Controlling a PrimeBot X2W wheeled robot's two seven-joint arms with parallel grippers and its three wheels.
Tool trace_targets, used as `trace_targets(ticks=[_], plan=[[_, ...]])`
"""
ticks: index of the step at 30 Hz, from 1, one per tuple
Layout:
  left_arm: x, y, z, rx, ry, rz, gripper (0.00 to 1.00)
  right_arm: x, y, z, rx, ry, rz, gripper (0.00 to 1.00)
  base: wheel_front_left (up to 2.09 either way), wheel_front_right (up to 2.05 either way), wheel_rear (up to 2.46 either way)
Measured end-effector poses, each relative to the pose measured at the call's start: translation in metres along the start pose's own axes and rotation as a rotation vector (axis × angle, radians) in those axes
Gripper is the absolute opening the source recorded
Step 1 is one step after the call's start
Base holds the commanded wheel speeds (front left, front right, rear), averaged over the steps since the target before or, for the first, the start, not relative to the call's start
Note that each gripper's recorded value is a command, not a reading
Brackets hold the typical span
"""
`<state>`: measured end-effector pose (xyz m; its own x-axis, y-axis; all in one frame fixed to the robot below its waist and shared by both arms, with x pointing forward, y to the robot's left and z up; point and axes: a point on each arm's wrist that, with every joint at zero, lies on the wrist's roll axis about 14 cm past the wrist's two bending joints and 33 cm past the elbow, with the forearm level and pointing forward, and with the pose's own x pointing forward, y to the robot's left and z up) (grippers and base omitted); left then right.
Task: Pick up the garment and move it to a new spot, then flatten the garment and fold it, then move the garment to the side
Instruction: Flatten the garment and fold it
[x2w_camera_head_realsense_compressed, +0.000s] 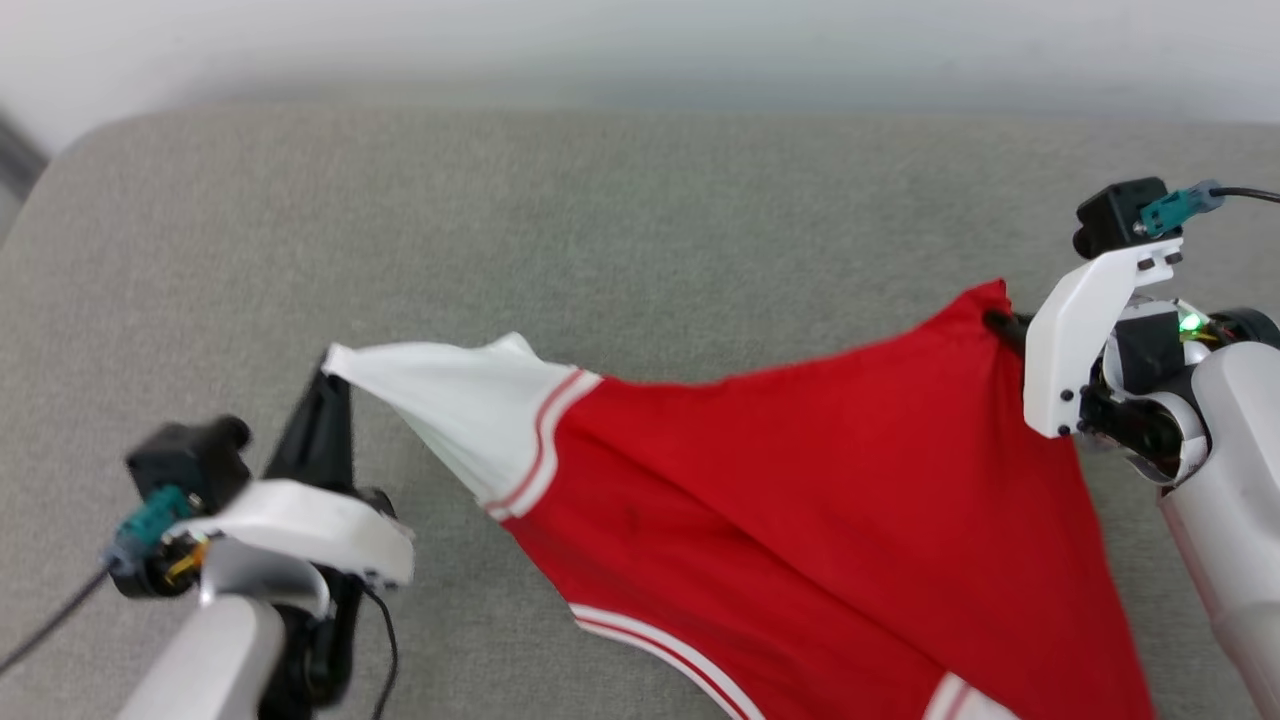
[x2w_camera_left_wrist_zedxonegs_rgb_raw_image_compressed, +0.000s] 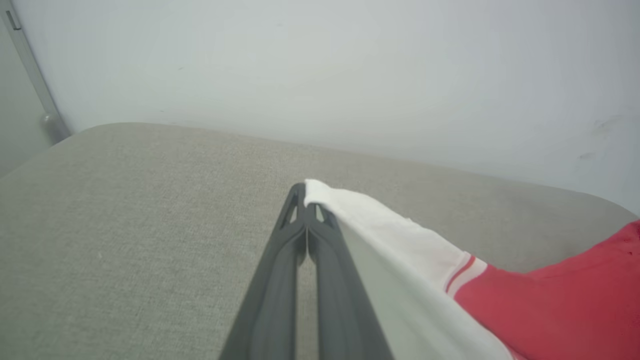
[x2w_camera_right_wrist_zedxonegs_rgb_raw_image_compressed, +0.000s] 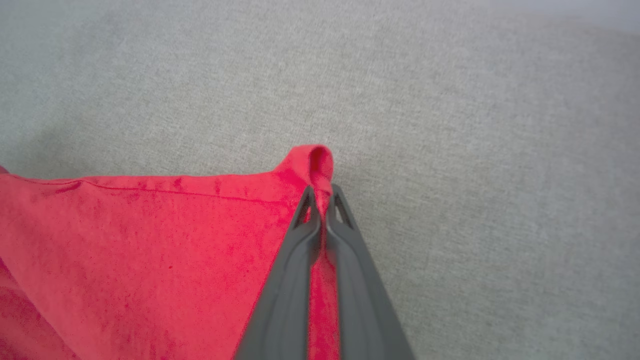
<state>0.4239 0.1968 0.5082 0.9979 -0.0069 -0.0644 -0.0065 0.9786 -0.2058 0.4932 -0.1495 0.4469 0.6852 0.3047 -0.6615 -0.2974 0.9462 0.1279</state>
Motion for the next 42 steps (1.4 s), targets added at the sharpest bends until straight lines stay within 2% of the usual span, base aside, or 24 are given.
trace_targets(ticks=[3, 9, 13, 22, 34, 42], plan=[[0.011, -0.005, 0.034, -0.019, -0.078, -0.019, 0.00, -0.022, -0.005, 0.031, 0.000, -0.154, -0.027, 0.00, 0.00, 0.00, 0.00], [0.043, -0.028, 0.106, 0.030, -0.204, -0.096, 0.00, -0.068, -0.024, 0.086, -0.007, -0.385, -0.104, 0.00, 0.00, 0.00, 0.00], [0.069, -0.045, 0.146, 0.076, -0.256, -0.139, 0.00, -0.090, -0.036, 0.121, -0.005, -0.503, -0.143, 0.00, 0.00, 0.00, 0.00], [0.132, -0.071, 0.224, 0.167, -0.373, -0.172, 0.00, -0.109, -0.054, 0.204, -0.032, -0.690, -0.188, 0.00, 0.00, 0.00, 0.00], [0.206, -0.087, 0.294, 0.181, -0.555, -0.176, 0.00, -0.101, -0.075, 0.296, -0.051, -0.889, -0.211, 0.00, 0.00, 0.00, 0.00], [0.251, -0.091, 0.285, 0.199, -0.570, -0.179, 0.00, -0.069, -0.084, 0.329, -0.087, -0.937, -0.213, 0.00, 0.00, 0.00, 0.00]])
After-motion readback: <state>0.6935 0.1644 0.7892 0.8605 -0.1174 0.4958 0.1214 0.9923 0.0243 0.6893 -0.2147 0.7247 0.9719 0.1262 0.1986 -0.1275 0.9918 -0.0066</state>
